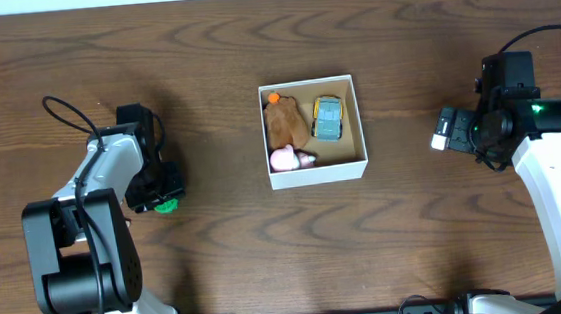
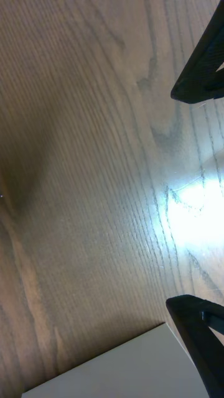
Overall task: Pack container
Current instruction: 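Carry the green toy into the box and open the left gripper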
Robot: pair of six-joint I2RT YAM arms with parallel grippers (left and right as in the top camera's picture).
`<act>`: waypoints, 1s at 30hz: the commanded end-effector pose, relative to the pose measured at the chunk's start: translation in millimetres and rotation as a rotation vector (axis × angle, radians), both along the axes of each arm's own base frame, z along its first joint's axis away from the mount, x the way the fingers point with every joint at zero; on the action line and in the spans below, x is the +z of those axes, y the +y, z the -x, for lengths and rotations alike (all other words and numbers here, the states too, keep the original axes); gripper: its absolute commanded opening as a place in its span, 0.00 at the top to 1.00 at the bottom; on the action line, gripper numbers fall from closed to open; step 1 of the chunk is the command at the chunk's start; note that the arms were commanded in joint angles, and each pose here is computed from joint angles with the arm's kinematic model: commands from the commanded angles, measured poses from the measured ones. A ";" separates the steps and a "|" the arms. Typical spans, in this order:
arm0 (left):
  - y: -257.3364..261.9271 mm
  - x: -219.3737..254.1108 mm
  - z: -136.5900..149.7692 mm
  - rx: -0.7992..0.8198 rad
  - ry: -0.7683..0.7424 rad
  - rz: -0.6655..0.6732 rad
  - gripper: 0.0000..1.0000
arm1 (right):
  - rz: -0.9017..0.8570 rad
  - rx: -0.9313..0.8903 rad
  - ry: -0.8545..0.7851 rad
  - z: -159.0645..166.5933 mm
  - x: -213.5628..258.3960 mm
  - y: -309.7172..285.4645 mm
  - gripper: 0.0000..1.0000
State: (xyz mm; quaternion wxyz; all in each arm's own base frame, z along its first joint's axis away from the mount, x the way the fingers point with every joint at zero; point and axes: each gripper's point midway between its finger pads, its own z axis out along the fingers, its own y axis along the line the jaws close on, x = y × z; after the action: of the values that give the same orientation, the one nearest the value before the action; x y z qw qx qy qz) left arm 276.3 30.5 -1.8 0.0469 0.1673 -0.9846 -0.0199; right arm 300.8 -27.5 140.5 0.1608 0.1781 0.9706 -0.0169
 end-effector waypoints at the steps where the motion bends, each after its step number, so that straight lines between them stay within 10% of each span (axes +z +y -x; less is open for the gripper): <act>1: -3.9 24.3 -19.6 0.007 -0.060 0.004 0.55 | 0.006 0.006 0.009 1.7 -2.2 -1.9 0.01; 14: -165.4 184.4 -63.0 -0.535 -0.526 0.089 0.58 | 0.006 0.006 0.005 0.9 -2.0 -1.8 0.01; 28: -305.3 140.9 -50.7 -0.939 -0.577 0.171 0.58 | 0.006 0.006 0.006 1.0 -2.0 -1.8 0.01; 30: -305.5 130.9 -51.1 -0.942 -0.552 0.165 0.42 | 0.006 0.006 0.005 1.0 -2.0 -1.8 0.01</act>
State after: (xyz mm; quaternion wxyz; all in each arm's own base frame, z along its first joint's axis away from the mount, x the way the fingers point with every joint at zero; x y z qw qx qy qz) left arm 324.2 -277.1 139.5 -0.2217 -0.2911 -0.9260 0.0933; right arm 301.2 -27.5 140.3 0.1618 0.1781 0.9705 -0.0168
